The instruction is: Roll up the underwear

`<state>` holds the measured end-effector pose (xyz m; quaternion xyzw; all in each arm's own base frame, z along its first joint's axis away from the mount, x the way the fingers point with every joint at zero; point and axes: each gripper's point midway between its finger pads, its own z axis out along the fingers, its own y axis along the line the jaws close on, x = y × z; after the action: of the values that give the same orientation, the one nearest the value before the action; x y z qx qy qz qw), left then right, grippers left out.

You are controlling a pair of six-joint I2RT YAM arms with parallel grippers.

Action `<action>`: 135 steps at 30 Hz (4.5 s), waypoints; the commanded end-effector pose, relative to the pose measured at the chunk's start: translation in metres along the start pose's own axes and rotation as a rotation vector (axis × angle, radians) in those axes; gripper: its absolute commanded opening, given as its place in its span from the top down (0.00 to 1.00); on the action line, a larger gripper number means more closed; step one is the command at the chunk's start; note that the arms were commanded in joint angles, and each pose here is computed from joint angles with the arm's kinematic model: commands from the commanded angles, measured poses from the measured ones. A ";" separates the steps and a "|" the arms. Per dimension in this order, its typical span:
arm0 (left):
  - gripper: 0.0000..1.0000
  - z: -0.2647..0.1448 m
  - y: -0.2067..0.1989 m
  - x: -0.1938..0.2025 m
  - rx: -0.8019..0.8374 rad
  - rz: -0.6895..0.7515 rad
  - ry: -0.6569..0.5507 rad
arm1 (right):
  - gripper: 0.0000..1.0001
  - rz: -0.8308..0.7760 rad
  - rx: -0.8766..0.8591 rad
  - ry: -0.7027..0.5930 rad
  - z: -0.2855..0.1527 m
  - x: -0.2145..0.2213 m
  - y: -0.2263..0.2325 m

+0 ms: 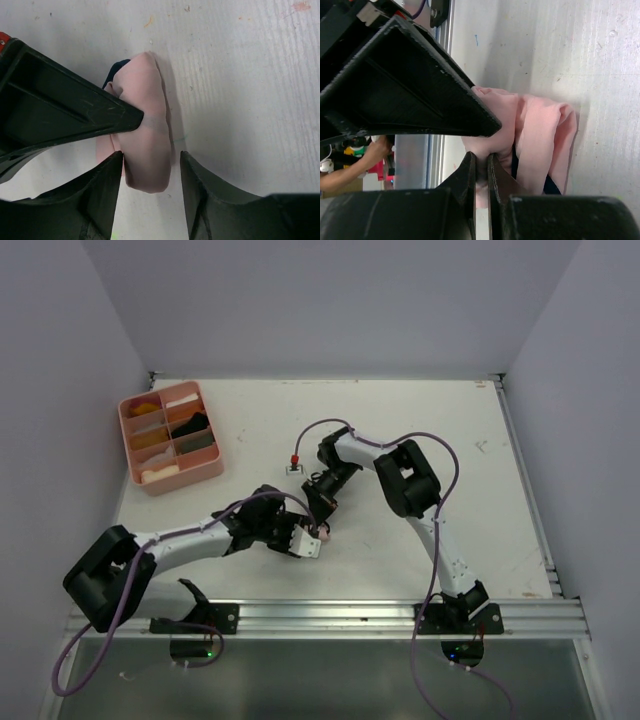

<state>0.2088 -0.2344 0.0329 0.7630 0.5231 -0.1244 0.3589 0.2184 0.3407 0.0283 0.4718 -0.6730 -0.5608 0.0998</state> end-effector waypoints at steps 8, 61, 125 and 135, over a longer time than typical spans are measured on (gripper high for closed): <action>0.87 0.011 -0.008 -0.005 0.059 -0.008 -0.015 | 0.92 -0.081 0.048 0.095 0.003 0.026 -0.022; 0.85 0.055 -0.017 0.081 0.759 -0.770 0.160 | 0.36 -0.963 0.961 0.270 -0.039 -0.007 0.029; 0.30 -0.013 0.061 0.006 -0.309 0.105 0.103 | 1.00 -0.216 0.327 0.206 -0.004 0.012 -0.056; 0.40 0.003 0.051 0.013 -0.263 0.135 0.100 | 1.00 -0.147 0.260 0.196 0.001 0.017 -0.056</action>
<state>0.2487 -0.2226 0.0293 0.7530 0.5204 0.0007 0.4027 0.2476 0.3600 0.0251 0.5717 -0.6625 -0.4840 -0.0031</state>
